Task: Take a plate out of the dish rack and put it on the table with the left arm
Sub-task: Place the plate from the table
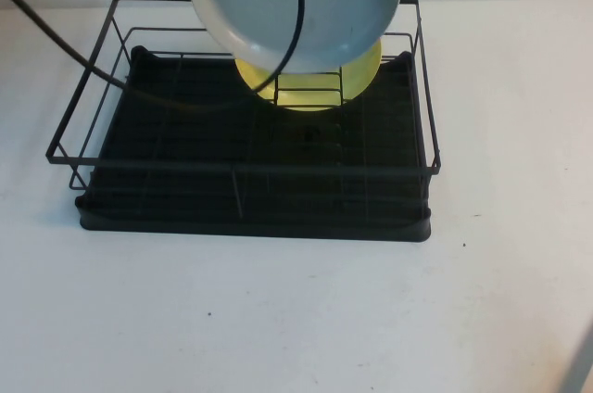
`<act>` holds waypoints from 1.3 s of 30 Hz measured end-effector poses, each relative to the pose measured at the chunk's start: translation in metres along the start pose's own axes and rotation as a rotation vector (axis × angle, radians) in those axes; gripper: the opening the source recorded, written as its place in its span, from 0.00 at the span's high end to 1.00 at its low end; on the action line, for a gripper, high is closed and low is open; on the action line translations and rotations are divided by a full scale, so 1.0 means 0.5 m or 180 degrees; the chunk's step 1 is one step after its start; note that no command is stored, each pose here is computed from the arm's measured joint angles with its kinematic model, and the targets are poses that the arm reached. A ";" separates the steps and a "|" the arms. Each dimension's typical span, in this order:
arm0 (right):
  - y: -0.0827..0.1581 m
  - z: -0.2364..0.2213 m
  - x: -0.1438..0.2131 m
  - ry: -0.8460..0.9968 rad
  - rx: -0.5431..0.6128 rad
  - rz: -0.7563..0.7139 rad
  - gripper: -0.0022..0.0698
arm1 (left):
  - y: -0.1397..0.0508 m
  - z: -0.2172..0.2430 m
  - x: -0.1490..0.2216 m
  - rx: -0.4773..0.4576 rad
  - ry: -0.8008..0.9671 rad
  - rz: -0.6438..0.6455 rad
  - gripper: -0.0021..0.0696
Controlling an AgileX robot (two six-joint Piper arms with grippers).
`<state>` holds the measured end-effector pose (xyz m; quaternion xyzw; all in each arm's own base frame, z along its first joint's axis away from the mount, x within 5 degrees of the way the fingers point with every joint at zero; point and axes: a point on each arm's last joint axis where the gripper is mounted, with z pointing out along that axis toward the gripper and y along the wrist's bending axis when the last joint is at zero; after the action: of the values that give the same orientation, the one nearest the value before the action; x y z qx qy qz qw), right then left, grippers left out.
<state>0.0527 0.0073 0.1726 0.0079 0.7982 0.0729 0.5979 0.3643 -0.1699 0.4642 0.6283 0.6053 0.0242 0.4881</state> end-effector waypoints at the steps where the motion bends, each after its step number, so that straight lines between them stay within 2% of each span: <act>1: 0.000 0.000 0.000 0.0000 0.0000 0.0000 1.00 | 0.002 -0.032 -0.014 -0.0065 -0.0043 -0.0043 0.93; 4: 0.000 0.000 0.000 0.0000 0.0000 0.0000 1.00 | -0.005 -0.148 -0.058 -0.0202 -0.0181 -0.0433 0.93; 8: 0.000 0.000 0.000 0.0005 0.0000 0.0000 1.00 | -0.035 -0.257 -0.082 -0.0159 -0.0141 -0.1471 0.93; 11: 0.000 0.000 0.000 0.0005 0.0000 0.0000 1.00 | -0.059 -0.284 -0.069 -0.0191 0.0034 -0.2085 0.93; 13: 0.000 0.000 0.000 0.0005 0.0000 0.0000 1.00 | -0.086 -0.271 -0.047 -0.0066 0.0219 -0.2352 0.93; 16: 0.000 0.000 0.000 0.0005 0.0000 0.0000 1.00 | -0.150 -0.224 -0.004 0.0374 0.0514 -0.2647 0.93; 18: 0.000 0.000 0.000 0.0005 0.0000 0.0000 1.00 | -0.212 -0.189 0.033 0.0764 0.0728 -0.2851 0.93; 20: 0.000 0.000 0.000 0.0005 0.0000 0.0000 1.00 | -0.274 -0.166 0.068 0.1026 0.0873 -0.3038 0.93; 23: 0.000 0.000 0.000 0.0005 0.0000 0.0000 1.00 | -0.371 -0.143 0.122 0.1184 0.0934 -0.3389 0.93; 27: 0.000 0.000 0.000 0.0005 0.0000 0.0000 1.00 | -0.484 -0.114 0.189 0.1205 0.0965 -0.3911 0.93; 30: 0.000 0.000 0.000 0.0005 0.0000 0.0000 1.00 | -0.544 -0.091 0.237 0.1072 0.1052 -0.4186 0.93; 34: 0.000 0.000 0.000 0.0005 0.0000 0.0000 1.00 | -0.576 -0.071 0.273 0.0797 0.1023 -0.4359 0.93; 39: 0.000 0.000 0.000 0.0005 0.0000 0.0000 1.00 | -0.570 -0.047 0.289 0.0591 0.0991 -0.4378 0.92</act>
<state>0.0526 0.0073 0.1725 0.0078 0.7987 0.0729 0.5972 0.1779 -0.1026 0.2126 0.1321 0.9270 -0.2515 0.2451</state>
